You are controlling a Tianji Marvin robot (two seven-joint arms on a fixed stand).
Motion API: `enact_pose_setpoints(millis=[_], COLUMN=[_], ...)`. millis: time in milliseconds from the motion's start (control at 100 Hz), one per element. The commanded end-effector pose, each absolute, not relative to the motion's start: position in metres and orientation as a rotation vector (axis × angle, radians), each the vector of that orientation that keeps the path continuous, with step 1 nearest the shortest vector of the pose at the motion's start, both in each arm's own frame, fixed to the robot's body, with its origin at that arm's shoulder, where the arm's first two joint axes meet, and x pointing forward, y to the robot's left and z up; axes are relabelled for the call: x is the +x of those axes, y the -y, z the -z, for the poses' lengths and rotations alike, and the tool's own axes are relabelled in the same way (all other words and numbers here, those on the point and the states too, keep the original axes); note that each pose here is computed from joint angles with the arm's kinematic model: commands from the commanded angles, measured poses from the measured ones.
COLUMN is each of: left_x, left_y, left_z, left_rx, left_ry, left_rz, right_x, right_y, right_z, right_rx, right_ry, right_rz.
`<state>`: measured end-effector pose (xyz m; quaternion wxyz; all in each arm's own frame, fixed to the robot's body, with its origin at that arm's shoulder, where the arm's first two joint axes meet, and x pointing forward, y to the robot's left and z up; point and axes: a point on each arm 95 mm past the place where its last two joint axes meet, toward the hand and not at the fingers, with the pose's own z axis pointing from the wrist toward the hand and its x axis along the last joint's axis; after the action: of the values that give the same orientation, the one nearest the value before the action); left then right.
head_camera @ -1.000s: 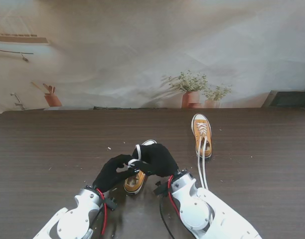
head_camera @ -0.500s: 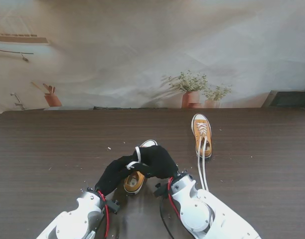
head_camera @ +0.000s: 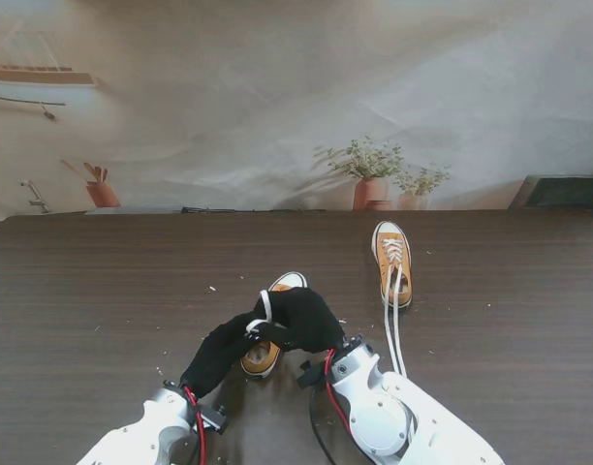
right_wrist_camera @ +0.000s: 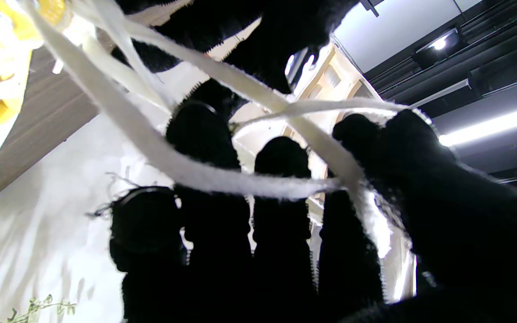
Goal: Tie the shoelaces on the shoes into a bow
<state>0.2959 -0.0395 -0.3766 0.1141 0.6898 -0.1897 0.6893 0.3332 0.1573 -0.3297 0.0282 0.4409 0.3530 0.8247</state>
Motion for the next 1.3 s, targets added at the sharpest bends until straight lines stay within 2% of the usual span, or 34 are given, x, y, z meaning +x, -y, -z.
enact_pose_setpoints(millis=[0,270,700,1290], left_x=[0.288,0.279,0.271,0.273], left_y=[0.04,0.035,0.052,0.062], left_z=[0.379,0.378,0.366,0.359], left_rx=[2.012,1.962,1.972,2.063], left_ry=[0.553,0.394,-0.023,-0.188], left_rz=[-1.991,-1.957,-1.872,-1.9], right_x=[0.331,0.331,0.327,0.324], right_y=[-0.158,-0.158,-0.159,-0.158], right_z=[0.33,0.331,0.333,0.337], right_rx=[1.361,1.367,1.359,1.382], right_ry=[-1.117,-1.13,-1.158,-1.153], right_rz=[-2.545,-2.539,-2.527,-2.528])
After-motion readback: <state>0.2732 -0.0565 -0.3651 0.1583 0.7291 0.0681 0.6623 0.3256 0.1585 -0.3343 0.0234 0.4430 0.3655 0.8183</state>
